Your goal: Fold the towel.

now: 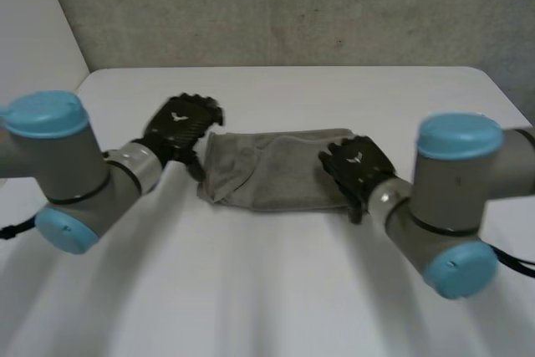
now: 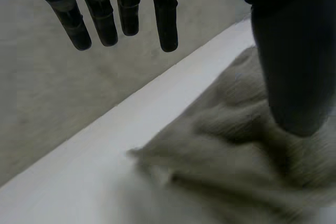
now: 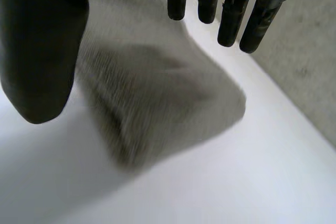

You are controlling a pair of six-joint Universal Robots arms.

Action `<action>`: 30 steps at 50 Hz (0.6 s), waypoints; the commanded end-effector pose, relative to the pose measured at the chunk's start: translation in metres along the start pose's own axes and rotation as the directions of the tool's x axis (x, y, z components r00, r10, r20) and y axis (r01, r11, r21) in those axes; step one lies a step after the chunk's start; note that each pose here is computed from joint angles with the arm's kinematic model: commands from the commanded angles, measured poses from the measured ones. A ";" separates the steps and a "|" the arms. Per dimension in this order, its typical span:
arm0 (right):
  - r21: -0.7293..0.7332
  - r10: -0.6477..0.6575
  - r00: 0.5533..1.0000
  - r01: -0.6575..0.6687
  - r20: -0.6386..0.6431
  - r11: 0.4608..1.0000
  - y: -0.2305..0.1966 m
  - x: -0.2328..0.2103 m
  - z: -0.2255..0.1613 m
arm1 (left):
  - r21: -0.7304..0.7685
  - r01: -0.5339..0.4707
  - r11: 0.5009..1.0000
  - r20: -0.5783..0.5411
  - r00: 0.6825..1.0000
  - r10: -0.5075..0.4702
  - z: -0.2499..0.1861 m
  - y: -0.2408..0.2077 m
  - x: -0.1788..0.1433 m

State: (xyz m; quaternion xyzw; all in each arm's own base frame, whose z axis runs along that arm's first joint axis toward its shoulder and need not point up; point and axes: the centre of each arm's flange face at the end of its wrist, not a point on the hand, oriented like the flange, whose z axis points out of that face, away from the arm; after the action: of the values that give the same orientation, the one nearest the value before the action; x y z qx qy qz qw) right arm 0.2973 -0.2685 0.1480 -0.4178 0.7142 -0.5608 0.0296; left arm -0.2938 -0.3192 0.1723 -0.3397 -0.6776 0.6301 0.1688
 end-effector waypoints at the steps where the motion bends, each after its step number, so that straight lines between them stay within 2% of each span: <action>1: -0.027 0.037 0.999 -0.037 0.017 0.999 0.027 0.004 -0.003 | -0.013 0.114 0.993 -0.137 0.984 -0.115 0.008 0.008 0.044; 8: -0.009 0.062 0.998 -0.062 0.012 0.998 0.031 0.003 0.002 | -0.023 0.115 0.993 -0.148 0.982 -0.117 0.026 0.022 0.051; 11: -0.004 0.090 0.996 -0.090 0.011 0.996 0.034 0.001 0.006 | -0.020 0.112 0.993 -0.114 0.987 -0.114 0.035 0.026 0.047; 13: -0.005 0.107 0.994 -0.107 0.013 0.994 0.038 0.000 0.008 | -0.015 0.108 0.994 -0.056 0.992 -0.109 0.043 0.029 0.039; 21: -0.006 0.109 0.994 -0.109 0.007 0.994 0.045 -0.003 0.013 | -0.013 0.114 0.993 0.059 0.992 -0.113 0.054 0.036 0.011; 30: -0.001 0.108 0.994 -0.108 -0.002 0.994 0.044 -0.001 0.014 | -0.035 0.122 0.992 0.097 0.988 -0.118 0.053 0.047 -0.006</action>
State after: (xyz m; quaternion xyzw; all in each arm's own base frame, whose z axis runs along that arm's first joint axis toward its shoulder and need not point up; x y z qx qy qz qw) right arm 0.2809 -0.2773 0.1054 -0.3787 0.7364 -0.5573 0.0608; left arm -0.3202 -0.3597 0.1239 -0.2751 -0.7109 0.6239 0.1724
